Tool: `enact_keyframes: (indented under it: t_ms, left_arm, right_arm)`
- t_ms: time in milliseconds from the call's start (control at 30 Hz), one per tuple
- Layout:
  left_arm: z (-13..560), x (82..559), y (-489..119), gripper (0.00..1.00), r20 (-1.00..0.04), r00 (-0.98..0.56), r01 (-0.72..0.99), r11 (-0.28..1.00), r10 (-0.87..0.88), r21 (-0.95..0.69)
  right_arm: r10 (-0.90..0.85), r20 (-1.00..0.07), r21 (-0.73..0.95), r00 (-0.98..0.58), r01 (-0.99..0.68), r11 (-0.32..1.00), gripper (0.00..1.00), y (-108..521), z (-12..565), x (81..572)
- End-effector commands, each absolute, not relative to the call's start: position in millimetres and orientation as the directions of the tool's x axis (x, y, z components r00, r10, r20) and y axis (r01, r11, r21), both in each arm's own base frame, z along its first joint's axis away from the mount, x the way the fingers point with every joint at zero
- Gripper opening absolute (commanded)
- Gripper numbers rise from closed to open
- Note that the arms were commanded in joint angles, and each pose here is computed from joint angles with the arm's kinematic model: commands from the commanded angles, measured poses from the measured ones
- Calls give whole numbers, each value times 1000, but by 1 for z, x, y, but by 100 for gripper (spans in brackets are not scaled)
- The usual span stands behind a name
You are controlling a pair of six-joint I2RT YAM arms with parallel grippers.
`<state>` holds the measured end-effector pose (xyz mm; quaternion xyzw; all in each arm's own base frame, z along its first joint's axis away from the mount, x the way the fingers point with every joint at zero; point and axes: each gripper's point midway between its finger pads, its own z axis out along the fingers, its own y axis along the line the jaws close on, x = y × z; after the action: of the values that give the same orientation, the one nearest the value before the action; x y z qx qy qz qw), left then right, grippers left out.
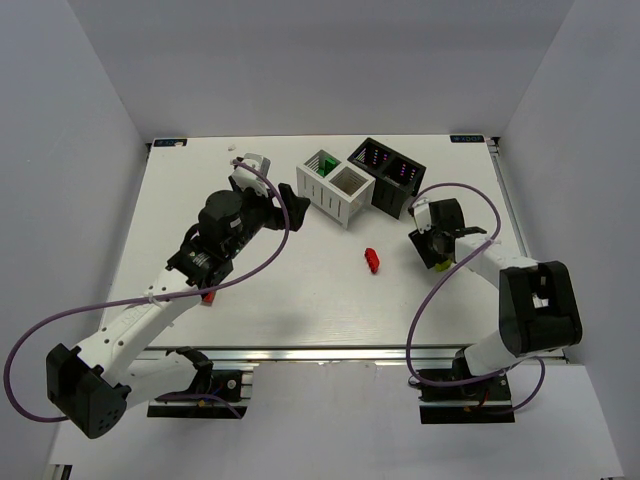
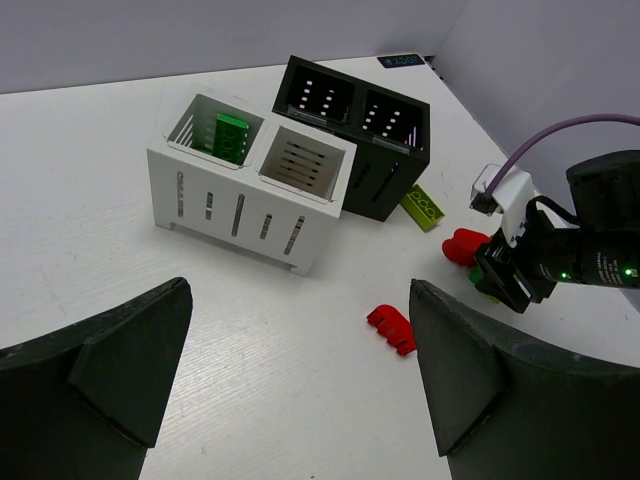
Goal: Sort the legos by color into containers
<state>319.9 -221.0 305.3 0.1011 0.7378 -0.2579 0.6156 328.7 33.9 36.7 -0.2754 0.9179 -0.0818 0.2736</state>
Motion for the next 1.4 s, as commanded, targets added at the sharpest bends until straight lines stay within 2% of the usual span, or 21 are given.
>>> enact_keyframes:
  t_ms: [0,533,667,900,1200,1300,1367]
  left_arm:
    - [310,319,-219,98,-965,-204,470,848,-167,-246]
    - [309,319,-220,98,-965,-202,475,846,-165,-244]
    - [310,319,-220,98,-966,-199,477,845,-165,-243]
    - [309,319,-220,98,-966,-202,478,844,-163,-243]
    - [309,319,-220,98,-966,-201,477,845,-162,-241]
    - [307,320,-219,98,-967,-202,473,849,-158,-237]
    - [303,321,-219,98,-967,-206,467,853,-152,-233]
  right_arm:
    - [-544,-488,-311,-682,-447,839,59,37,44,344]
    - [-548,-472,-304,-691,-455,837,43,36,38,342]
    - [-548,-471,-295,-691,-462,836,31,38,38,341]
    - [-575,-490,-225,-655,-543,809,0,57,40,333]
    - [-637,-575,-246,-513,-635,733,0,94,66,327]
    - [-628,-634,-222,-452,-671,707,0,114,86,326]
    - [-614,-708,-238,-348,-701,673,0,137,123,334]
